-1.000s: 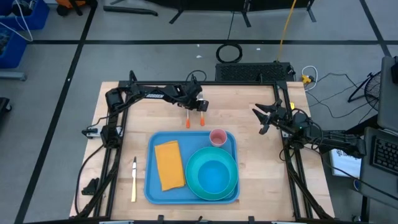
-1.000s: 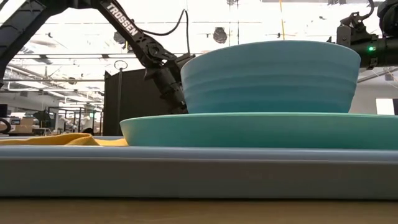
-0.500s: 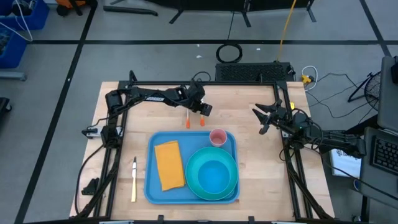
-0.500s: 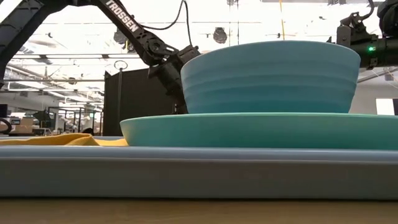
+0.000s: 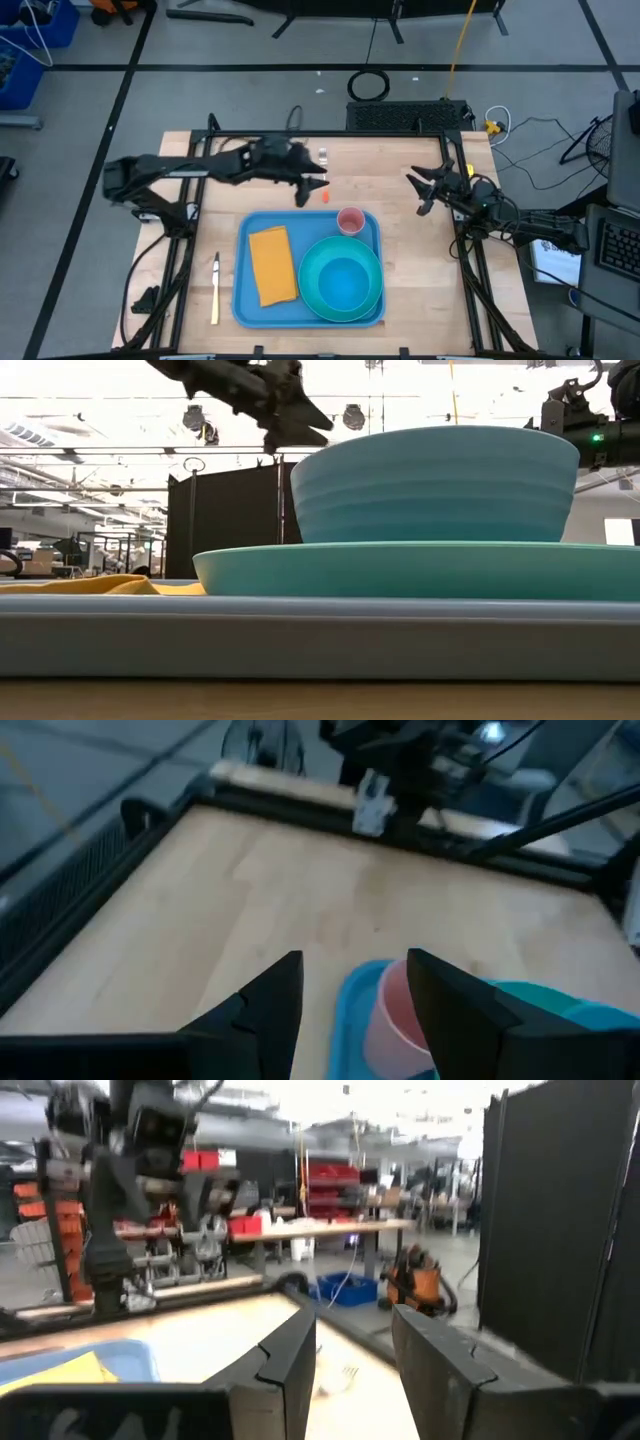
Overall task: Set up tray
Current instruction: Put the orange fork on the yellow napkin
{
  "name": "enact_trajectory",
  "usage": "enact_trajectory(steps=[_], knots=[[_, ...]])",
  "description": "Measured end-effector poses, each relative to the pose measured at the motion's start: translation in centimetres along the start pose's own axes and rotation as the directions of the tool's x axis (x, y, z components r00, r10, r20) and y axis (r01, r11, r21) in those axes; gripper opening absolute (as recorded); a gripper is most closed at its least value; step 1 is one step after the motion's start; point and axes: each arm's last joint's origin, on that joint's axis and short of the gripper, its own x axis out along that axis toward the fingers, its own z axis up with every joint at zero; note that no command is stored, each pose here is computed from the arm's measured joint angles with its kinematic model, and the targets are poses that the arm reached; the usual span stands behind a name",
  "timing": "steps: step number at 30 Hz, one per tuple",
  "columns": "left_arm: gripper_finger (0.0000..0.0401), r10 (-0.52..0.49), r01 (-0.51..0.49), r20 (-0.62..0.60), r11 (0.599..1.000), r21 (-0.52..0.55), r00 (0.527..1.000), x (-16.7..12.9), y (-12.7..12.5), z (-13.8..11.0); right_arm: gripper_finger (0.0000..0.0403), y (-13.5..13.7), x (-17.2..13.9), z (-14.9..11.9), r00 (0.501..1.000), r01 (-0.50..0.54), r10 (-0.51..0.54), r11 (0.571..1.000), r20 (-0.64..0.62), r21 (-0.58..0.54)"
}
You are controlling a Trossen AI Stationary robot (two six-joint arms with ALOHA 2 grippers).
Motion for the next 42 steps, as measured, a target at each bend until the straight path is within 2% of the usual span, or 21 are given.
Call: enact_trajectory(steps=[3, 6, 9, 13, 15, 18, 22, 26, 28, 31, 34, 38, 40, 42], knots=[[0.0184, -0.009, 0.008, 0.078, 1.0, 0.016, 0.997, -1.5, 0.3, -1.9, 0.0125, -0.1, 0.0, 0.9, 0.996, 0.007, -0.006, 1.0, 0.092, -0.014], [0.0184, 0.014, -0.014, 0.076, 1.0, -0.005, 0.997, -2.2, 1.0, -4.2, 0.0125, -0.1, -0.1, 1.5, 0.988, 0.008, -0.01, 1.0, 0.157, 0.016], [0.0184, 0.007, -0.006, 0.066, 1.0, -0.018, 0.998, -2.5, 1.6, -5.5, 0.0125, -0.2, -0.3, 2.5, 0.968, -0.03, -0.015, 0.984, 0.249, 0.177], [0.0184, 0.007, -0.005, 0.065, 1.0, -0.023, 0.998, -2.6, 2.1, -5.9, 0.0125, -0.2, -0.5, 3.0, 0.953, -0.124, -0.022, 0.883, 0.303, 0.453], [0.0184, 0.007, -0.006, 0.061, 1.0, -0.008, 0.998, -2.7, 2.1, -6.1, 0.0125, -0.3, -0.5, 3.1, 0.95, -0.154, -0.023, 0.833, 0.312, 0.531], [0.0184, 0.007, -0.008, 0.058, 1.0, 0.02, 0.998, -2.7, 2.2, -6.1, 0.0125, -0.3, -0.4, 3.0, 0.953, -0.144, -0.033, 0.825, 0.302, 0.546], [0.0184, 0.027, -0.029, 0.06, 0.999, 0.028, 0.998, -2.8, 2.7, -6.1, 0.0125, -0.3, -0.2, 2.4, 0.968, -0.076, -0.072, 0.828, 0.239, 0.555], [0.0184, 0.052, -0.053, 0.045, 0.999, 0.012, 0.998, -3.0, 3.5, -6.2, 0.0125, -0.2, 0.0, 2.0, 0.977, -0.077, -0.066, 0.777, 0.203, 0.624], [0.0184, 0.062, -0.062, 0.036, 0.998, 0.011, 0.997, -3.0, 3.7, -6.3, 0.0125, -0.2, 0.1, 1.6, 0.985, -0.044, -0.066, 0.797, 0.159, 0.603], [0.0184, 0.071, -0.071, 0.023, 0.997, 0.007, 0.997, -3.1, 4.0, -6.5, 0.0125, -0.2, 0.2, 0.9, 0.993, 0.014, -0.081, 0.796, 0.083, 0.605], [0.0184, 0.076, -0.076, 0.015, 0.997, 0.012, 0.997, -3.1, 4.1, -6.5, 0.0125, -0.2, 0.2, 0.4, 0.996, 0.046, -0.082, 0.831, 0.04, 0.554], [0.0184, 0.078, -0.078, 0.005, 0.997, 0.022, 0.997, -3.1, 4.1, -6.6, 0.0125, -0.5, 0.4, 1.2, 0.981, 0.079, -0.164, 0.815, 0.099, 0.574], [0.0184, 0.079, -0.079, -0.004, 0.996, 0.029, 0.997, -3.1, 4.1, -6.7, 0.0125, -0.4, 1.0, 0.9, 0.983, 0.174, -0.178, 0.861, -0.037, 0.478], [0.0184, 0.081, -0.081, -0.005, 0.996, 0.029, 0.997, -3.2, 4.2, -6.7, 0.0125, -0.2, 2.4, 3.1, 0.971, 0.232, -0.184, 0.884, -0.155, 0.406]])
